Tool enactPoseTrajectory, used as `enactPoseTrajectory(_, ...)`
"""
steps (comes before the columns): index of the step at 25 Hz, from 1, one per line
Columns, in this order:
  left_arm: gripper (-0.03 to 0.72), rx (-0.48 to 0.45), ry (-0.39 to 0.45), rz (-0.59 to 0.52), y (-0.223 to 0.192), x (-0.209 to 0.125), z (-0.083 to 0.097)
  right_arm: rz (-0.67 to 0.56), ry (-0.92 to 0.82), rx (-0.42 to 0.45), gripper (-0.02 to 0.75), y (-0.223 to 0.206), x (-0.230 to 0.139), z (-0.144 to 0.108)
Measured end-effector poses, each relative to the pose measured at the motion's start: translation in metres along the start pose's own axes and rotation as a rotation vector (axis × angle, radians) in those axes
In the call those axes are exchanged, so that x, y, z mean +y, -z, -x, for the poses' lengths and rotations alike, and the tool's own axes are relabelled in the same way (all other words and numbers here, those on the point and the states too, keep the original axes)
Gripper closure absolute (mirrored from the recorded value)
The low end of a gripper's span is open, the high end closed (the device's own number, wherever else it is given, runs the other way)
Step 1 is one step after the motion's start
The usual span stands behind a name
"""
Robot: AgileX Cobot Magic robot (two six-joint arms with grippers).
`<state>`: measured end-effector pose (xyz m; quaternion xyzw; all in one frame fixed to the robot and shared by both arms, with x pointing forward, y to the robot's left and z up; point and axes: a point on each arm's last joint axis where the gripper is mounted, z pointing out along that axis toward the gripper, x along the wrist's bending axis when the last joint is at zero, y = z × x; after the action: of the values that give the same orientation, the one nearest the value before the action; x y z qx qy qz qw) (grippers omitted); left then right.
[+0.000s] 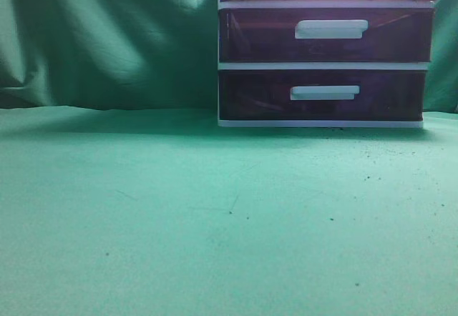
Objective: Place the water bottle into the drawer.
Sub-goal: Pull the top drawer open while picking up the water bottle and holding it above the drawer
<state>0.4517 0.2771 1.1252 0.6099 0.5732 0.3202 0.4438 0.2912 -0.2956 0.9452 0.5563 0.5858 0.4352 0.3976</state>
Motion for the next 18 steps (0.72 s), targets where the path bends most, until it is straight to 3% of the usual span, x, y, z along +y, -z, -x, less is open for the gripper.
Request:
enactPoseTrajectory(3, 0.412, -0.037, -0.011, 0.004, 0.017, 0.001, 0.007, 0.086, 0.018, 0.004, 0.738, 0.0, 0.008, 0.0)
enactPoseTrajectory(9, 0.412, -0.2, -0.203, -0.049, 0.033, -0.008, 0.038, 0.521, -0.063, 0.052, 0.738, 0.012, 0.045, -0.003)
enactPoseTrajectory(11, 0.412, -0.243, -0.22, -0.051, 0.034, -0.009, 0.045, 0.65, -0.095, 0.062, 0.738, 0.019, 0.055, -0.003)
enactPoseTrajectory(15, 0.412, -0.285, -0.245, -0.053, 0.036, -0.011, 0.053, 0.668, -0.08, 0.048, 0.738, 0.03, 0.083, -0.002)
enactPoseTrajectory(18, 0.412, -0.289, -0.247, -0.054, 0.036, -0.011, 0.054, 0.551, -0.003, 0.029, 0.738, 0.031, 0.116, -0.004)
